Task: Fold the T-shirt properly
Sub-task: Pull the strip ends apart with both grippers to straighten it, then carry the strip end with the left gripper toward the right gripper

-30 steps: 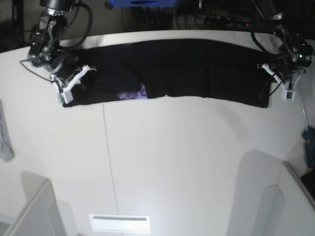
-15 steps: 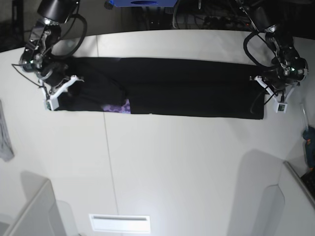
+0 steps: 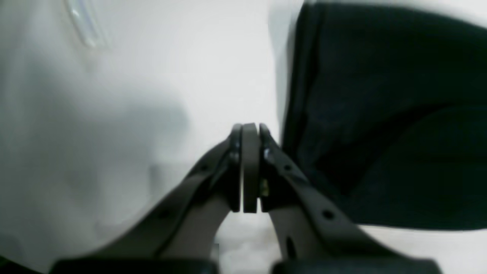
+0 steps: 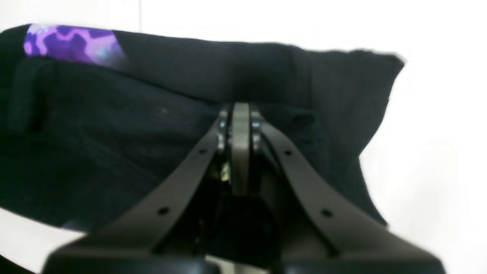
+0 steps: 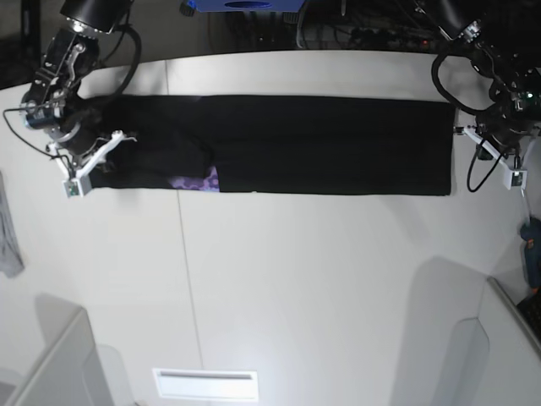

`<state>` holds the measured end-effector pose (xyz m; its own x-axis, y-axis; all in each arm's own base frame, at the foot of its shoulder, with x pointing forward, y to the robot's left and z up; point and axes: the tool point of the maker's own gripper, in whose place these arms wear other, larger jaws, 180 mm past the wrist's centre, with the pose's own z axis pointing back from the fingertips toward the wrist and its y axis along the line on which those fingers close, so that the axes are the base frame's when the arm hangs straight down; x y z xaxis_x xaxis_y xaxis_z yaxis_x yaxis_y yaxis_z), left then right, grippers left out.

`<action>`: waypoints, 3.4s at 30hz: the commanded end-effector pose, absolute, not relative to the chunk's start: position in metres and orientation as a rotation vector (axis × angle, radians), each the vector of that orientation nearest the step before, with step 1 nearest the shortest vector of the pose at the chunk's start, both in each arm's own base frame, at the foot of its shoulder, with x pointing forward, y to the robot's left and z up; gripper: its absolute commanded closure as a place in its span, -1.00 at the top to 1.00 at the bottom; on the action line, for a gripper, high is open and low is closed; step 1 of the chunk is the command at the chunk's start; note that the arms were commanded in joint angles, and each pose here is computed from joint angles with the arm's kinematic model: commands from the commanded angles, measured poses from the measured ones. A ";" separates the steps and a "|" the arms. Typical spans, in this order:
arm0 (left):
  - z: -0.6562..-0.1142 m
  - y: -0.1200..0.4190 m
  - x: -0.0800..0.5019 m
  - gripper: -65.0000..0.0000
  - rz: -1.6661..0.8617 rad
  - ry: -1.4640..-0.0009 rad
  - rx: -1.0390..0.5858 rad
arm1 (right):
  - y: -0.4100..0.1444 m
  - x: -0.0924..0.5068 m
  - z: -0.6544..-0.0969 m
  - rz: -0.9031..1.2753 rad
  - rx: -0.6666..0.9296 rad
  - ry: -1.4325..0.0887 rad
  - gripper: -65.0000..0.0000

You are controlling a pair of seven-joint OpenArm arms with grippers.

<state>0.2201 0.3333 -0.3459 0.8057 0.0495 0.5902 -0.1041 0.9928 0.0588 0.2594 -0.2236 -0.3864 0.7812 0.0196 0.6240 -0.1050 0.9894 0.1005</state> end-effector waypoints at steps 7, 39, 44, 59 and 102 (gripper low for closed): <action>-0.330 0.346 0.217 -1.00 0.123 -0.691 0.091 | -0.210 0.267 -0.346 0.191 0.148 -0.754 -1.00; -0.438 0.290 0.225 -0.73 0.162 -0.509 -0.223 | -0.203 0.255 -0.352 0.191 0.164 -0.738 -1.00; -0.439 0.292 0.224 -1.00 0.169 -0.508 -0.222 | -0.203 0.255 -0.352 0.191 0.164 -0.738 -1.00; -0.370 0.319 0.223 -1.00 0.041 -0.711 -0.020 | -0.202 0.255 -0.353 0.190 0.164 -0.732 -1.00; -0.361 0.054 0.236 -1.00 -0.331 -0.733 -0.482 | -0.196 0.251 -0.359 0.174 0.183 -0.719 -1.00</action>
<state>0.2271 0.0585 -0.3735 0.7324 -0.1413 0.6660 0.4358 0.8489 -0.2991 0.2428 -0.1946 -0.3699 0.7724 0.0864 0.6292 -0.2058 0.9713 0.1193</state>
